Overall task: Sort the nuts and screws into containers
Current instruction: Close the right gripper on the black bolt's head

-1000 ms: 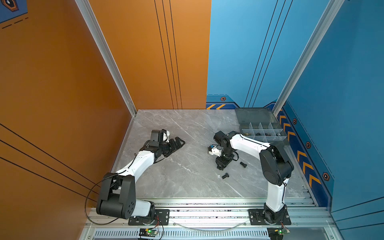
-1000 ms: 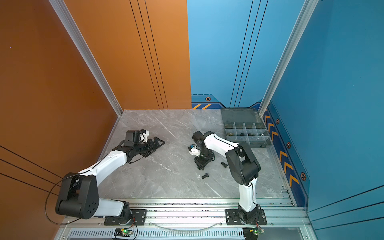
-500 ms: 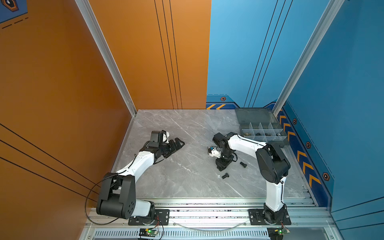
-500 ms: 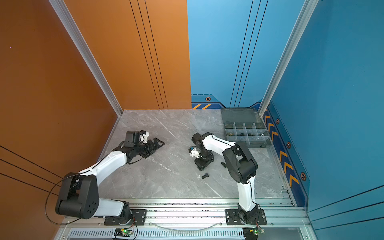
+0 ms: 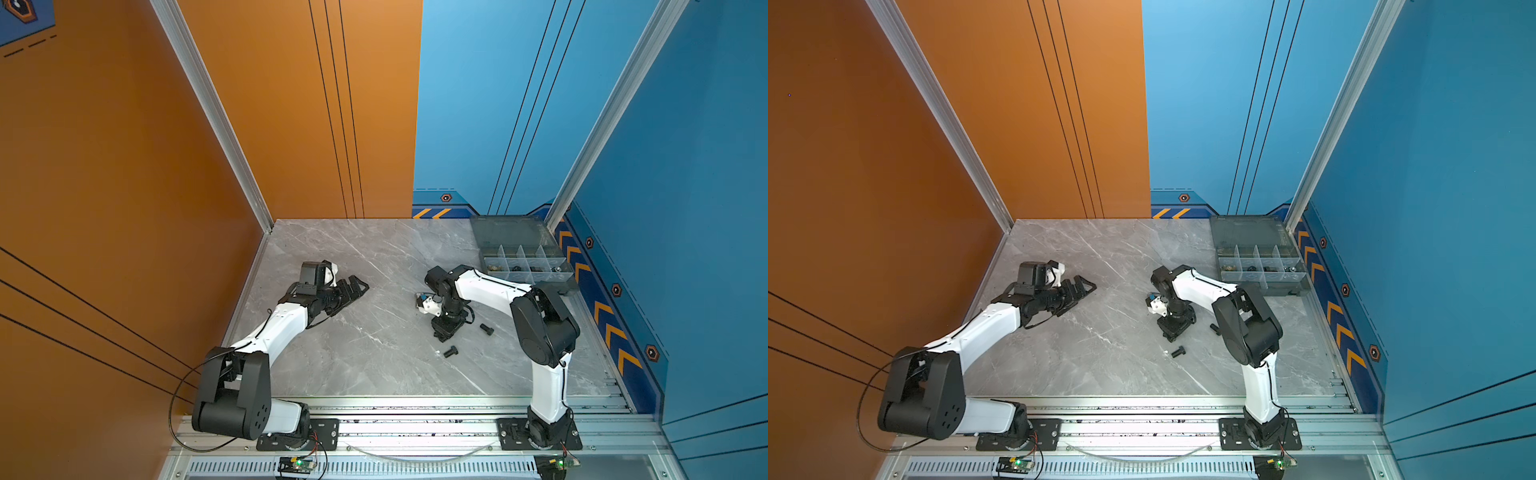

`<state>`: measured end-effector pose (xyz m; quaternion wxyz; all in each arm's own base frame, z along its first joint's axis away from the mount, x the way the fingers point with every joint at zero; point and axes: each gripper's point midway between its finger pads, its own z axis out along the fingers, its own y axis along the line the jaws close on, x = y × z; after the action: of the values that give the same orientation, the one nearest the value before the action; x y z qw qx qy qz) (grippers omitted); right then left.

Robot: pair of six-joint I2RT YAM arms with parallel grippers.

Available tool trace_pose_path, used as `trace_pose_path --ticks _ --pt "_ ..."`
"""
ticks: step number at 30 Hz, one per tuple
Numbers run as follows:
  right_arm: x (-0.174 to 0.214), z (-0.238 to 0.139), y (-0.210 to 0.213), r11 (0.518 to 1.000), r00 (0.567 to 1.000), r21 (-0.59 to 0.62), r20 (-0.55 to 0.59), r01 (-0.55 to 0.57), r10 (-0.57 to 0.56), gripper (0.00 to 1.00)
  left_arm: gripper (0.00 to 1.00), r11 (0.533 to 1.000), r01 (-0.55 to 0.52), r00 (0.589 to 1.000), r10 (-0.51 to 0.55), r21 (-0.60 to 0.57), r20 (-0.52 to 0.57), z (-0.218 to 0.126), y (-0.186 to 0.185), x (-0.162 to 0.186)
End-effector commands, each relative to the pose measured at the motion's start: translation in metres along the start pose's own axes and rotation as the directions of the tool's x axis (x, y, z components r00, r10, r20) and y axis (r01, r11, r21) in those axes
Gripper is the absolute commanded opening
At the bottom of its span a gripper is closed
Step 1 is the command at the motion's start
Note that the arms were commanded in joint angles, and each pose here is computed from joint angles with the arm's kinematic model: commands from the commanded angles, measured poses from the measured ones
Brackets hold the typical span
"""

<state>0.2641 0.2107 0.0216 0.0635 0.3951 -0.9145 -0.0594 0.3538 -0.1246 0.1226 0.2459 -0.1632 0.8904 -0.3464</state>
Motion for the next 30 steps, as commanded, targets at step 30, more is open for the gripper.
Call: trace_pose_path --ticks 30 --pt "0.005 -0.007 -0.001 0.998 0.998 0.004 -0.011 -0.06 0.061 0.04 0.98 1.0 -0.016 1.0 0.015 0.017 0.008 -0.002 0.0 -0.001"
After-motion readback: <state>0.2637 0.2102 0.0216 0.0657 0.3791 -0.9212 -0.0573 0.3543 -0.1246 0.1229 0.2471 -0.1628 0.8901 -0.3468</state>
